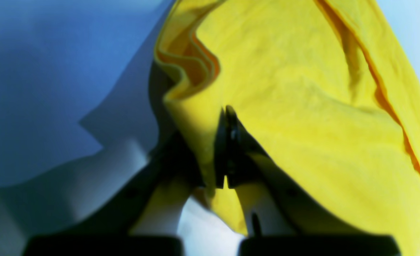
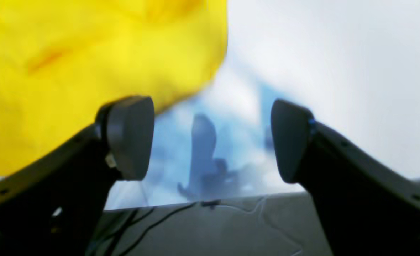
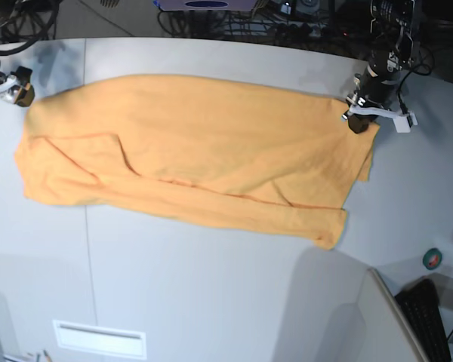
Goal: Layout the t-shirt on the table in an organized manner, then fold the t-shirt properly
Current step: 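Lower both grippers onto the shirt's corners and pinch them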
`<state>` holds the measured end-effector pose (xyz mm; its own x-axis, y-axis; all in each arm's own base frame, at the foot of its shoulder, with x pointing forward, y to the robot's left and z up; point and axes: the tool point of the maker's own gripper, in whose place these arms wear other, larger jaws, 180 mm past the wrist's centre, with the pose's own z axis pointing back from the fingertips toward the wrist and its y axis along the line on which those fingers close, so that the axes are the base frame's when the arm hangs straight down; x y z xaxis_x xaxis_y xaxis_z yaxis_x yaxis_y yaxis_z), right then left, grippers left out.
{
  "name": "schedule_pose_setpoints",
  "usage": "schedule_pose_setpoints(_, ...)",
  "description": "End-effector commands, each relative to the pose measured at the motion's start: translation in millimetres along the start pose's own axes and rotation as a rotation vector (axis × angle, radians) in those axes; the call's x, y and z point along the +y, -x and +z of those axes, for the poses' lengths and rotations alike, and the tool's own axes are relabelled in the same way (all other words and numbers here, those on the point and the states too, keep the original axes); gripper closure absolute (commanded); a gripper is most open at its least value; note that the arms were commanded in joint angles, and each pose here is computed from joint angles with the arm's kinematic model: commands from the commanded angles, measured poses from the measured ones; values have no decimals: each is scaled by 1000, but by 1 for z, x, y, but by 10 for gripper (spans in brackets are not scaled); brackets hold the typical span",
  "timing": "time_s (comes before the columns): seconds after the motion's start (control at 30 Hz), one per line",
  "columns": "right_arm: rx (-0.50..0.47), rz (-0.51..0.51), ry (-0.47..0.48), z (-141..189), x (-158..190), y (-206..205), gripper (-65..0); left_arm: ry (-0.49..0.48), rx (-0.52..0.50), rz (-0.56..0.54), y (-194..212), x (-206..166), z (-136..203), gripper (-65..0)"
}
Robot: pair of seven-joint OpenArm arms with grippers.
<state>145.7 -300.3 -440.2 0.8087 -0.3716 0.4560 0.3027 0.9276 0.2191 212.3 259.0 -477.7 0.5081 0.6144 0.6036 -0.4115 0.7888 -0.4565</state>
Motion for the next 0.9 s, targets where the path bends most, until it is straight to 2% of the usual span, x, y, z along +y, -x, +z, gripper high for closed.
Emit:
schedule_pose_setpoints(0.0, -48, 2, -29, -1, 6, -13, -473, 14, -33, -16, -13, -2, 2, 0)
schedule_pose_setpoints(0.17, -13, -63, -103, -28, 19, 4, -473, 16, -31, -17, -12, -2, 2, 0)
schedule_pose_setpoints(0.4, -1, -120, -133, -45, 17, 10, -471, 16, -31, -15, -12, -2, 2, 0)
schedule_pose_setpoints(0.47, -1, -125, -140, -48, 16, 8, -443, 16, -31, -15, -12, -2, 2, 0)
schedule_pose_setpoints(0.57, 15, -141, -158, -55, 18, 8, -345, 18, -32, -14, -12, -3, 2, 0)
schedule_pose_setpoints(0.67, 18, -133, -162, -58, 14, 0, -176, 37, -43, -20, -17, -11, 3, 0)
schedule_pose_setpoints(0.73, 36, -78, -172, -59, 19, -3, -15, 49, -50, -28, -18, -15, 7, 0)
schedule_pose_setpoints(0.87, 81, 24, -161, -51, 22, -8, 0, 93, -61, -48, -27, -33, 14, 0)
